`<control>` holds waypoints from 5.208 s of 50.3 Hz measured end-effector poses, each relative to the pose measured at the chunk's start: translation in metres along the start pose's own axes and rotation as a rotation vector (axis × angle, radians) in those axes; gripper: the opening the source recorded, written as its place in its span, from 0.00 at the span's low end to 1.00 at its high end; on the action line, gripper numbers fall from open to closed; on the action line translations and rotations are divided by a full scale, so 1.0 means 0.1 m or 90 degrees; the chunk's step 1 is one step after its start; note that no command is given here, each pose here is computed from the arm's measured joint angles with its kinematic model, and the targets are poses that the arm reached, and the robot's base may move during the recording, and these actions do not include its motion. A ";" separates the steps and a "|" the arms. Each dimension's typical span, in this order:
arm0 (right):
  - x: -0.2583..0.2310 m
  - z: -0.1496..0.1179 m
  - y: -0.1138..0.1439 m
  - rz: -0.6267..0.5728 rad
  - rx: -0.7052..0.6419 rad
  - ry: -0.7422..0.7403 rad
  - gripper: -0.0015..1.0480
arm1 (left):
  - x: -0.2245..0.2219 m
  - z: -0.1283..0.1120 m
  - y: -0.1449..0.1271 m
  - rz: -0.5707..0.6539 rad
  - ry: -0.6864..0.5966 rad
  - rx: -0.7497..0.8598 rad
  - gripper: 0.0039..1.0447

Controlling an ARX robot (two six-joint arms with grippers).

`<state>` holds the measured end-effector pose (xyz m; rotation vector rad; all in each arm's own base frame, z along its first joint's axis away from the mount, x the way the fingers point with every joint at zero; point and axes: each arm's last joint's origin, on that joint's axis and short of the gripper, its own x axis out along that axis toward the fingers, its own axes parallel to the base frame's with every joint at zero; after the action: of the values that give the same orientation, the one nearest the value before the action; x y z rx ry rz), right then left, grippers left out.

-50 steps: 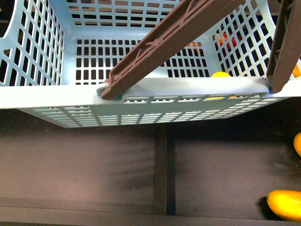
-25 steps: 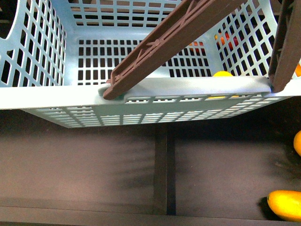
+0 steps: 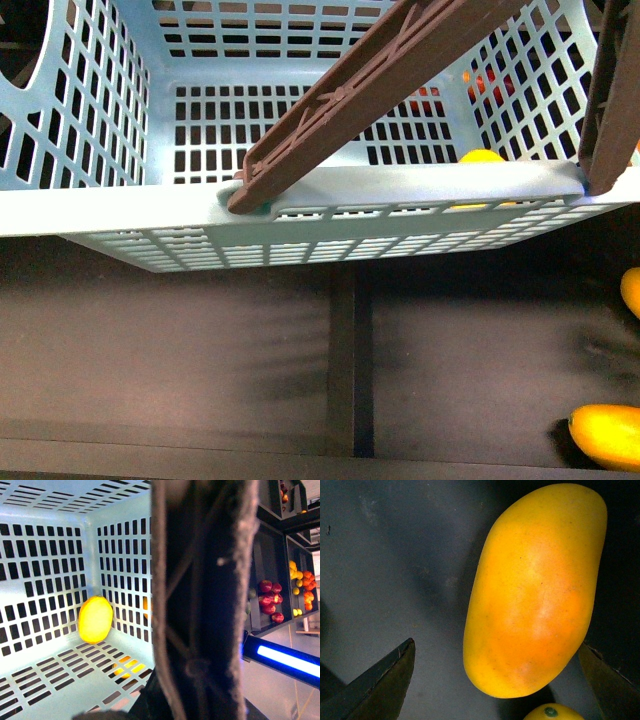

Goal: Pick lemon and mango into basket

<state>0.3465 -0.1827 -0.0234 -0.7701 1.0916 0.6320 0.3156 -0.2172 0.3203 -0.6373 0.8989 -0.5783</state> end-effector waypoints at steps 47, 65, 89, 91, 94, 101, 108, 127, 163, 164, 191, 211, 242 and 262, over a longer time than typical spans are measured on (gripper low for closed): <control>0.32 -0.01 0.03 0.003 0.046 0.012 0.67 | 0.00 0.00 0.00 0.000 0.000 0.000 0.04; 0.03 -0.09 0.05 -0.034 0.117 -0.064 0.57 | 0.00 0.00 0.00 0.000 0.000 0.000 0.04; -1.43 0.09 0.44 -0.105 0.201 -0.346 0.57 | 0.00 0.00 0.00 0.000 0.000 0.000 0.04; -1.52 0.11 0.47 -0.108 0.205 -0.364 0.57 | 0.00 0.00 0.00 0.000 0.000 0.000 0.04; -1.69 0.16 0.52 -0.120 0.202 -0.398 0.57 | 0.00 0.00 0.00 0.000 0.000 0.000 0.04; -2.18 0.38 0.62 -0.178 0.180 -0.510 0.56 | 0.00 0.00 0.00 0.000 0.000 0.000 0.04; -2.58 0.67 0.72 -0.225 0.151 -0.603 0.56 | 0.00 0.00 0.00 0.000 0.000 0.000 0.04; -2.52 1.69 0.97 -0.190 0.194 -0.716 0.56 | 0.00 0.00 0.00 0.000 0.000 0.000 0.04; -2.59 1.96 1.20 -0.218 0.281 -0.710 0.92 | 0.01 0.00 0.01 0.003 -0.001 -0.002 0.04; -2.61 1.90 1.21 -0.226 0.294 -0.708 0.92 | 0.01 0.00 0.01 0.004 -0.002 -0.002 0.04; -2.48 1.25 1.71 -0.403 0.485 -0.684 0.21 | 0.01 0.00 0.00 0.001 0.002 -0.003 0.04; -2.42 1.03 2.01 -0.403 0.486 -0.686 0.02 | 0.01 0.00 0.00 0.002 0.000 -0.003 0.04; -2.42 0.81 2.31 -0.409 0.483 -0.699 0.02 | 0.01 0.00 0.00 0.002 0.001 -0.003 0.04; -2.47 0.76 2.38 -0.411 0.482 -0.703 0.02 | 0.01 0.00 0.00 0.003 0.000 -0.003 0.04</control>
<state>0.1189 0.0000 0.1726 -0.0105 -0.0185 -0.0005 0.3159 -0.2176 0.3193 -0.6388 0.9013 -0.5727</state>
